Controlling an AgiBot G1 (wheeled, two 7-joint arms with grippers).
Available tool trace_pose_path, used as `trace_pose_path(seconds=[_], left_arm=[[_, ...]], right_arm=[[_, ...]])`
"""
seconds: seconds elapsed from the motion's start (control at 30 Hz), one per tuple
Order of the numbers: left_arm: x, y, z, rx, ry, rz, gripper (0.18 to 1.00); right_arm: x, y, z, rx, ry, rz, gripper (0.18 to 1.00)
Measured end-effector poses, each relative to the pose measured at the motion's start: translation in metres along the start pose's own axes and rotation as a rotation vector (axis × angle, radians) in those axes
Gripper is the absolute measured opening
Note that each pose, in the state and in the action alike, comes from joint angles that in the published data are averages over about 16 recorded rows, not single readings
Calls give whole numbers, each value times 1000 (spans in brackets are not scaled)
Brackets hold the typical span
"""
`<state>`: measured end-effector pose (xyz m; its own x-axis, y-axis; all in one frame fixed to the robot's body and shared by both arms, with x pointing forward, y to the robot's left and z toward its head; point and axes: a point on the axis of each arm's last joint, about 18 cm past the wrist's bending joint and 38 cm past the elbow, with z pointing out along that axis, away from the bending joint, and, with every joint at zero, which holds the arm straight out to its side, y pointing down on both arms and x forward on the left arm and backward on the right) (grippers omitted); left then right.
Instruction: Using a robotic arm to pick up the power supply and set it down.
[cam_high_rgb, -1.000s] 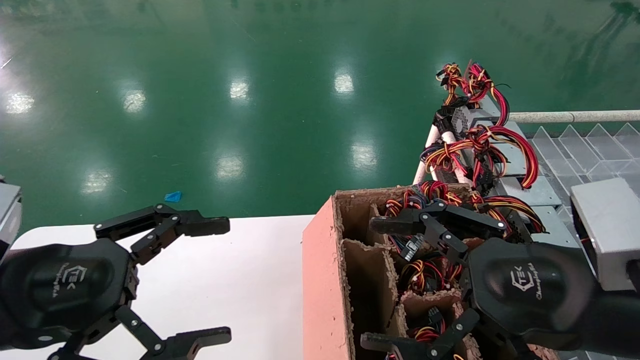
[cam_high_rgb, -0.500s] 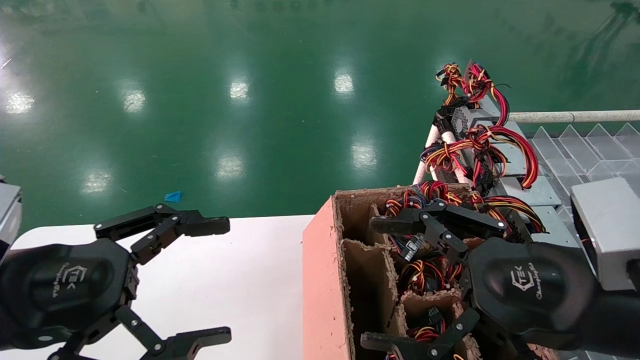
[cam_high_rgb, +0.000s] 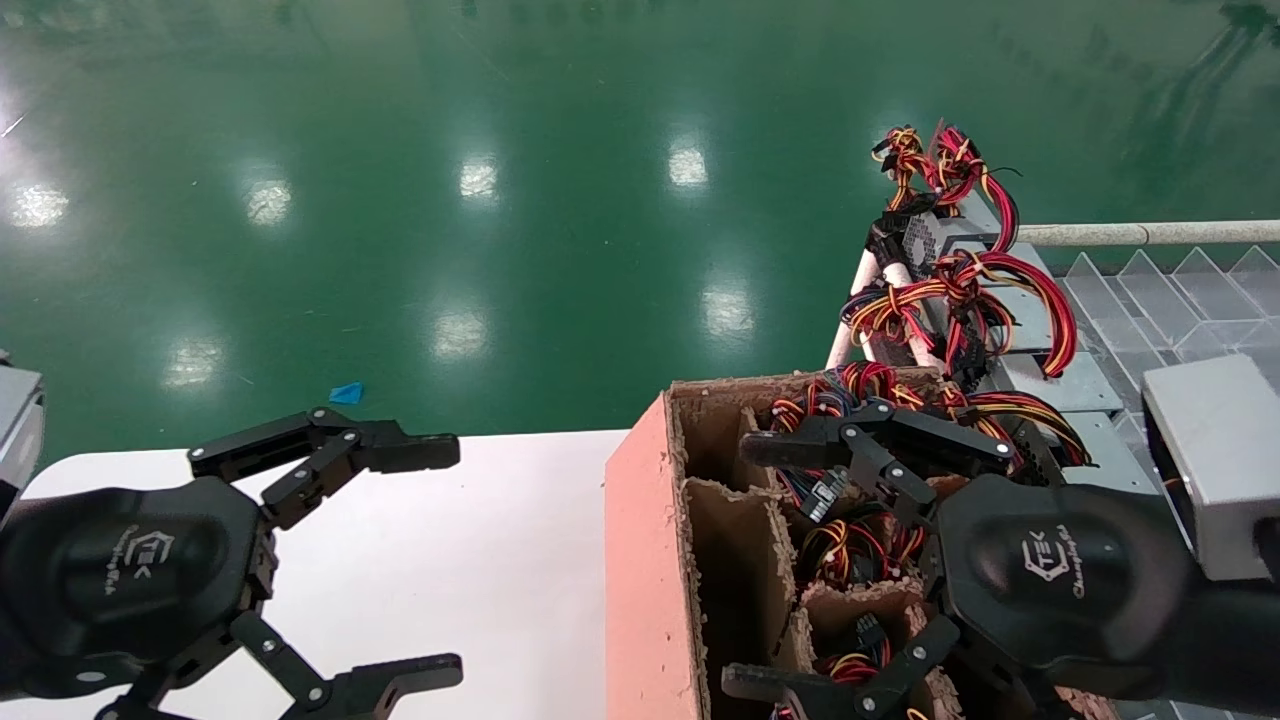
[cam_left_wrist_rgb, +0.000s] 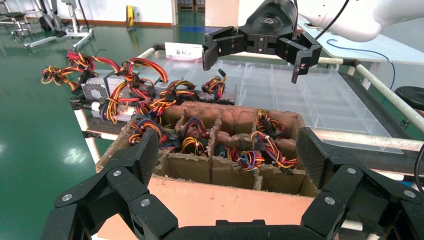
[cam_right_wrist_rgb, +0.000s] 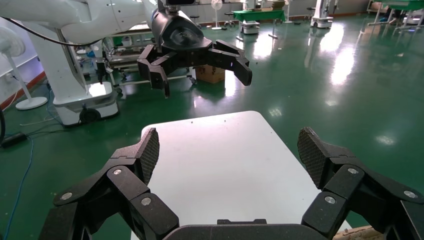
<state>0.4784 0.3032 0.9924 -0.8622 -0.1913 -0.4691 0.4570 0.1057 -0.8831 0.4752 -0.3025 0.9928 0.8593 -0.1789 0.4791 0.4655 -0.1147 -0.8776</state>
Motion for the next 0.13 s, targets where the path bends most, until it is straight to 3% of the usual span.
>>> trace_pose_path(seconds=[0.13], left_arm=[[0,0,0,0,0,0,1001]], right_arm=[[0,0,0,0,0,0,1000]])
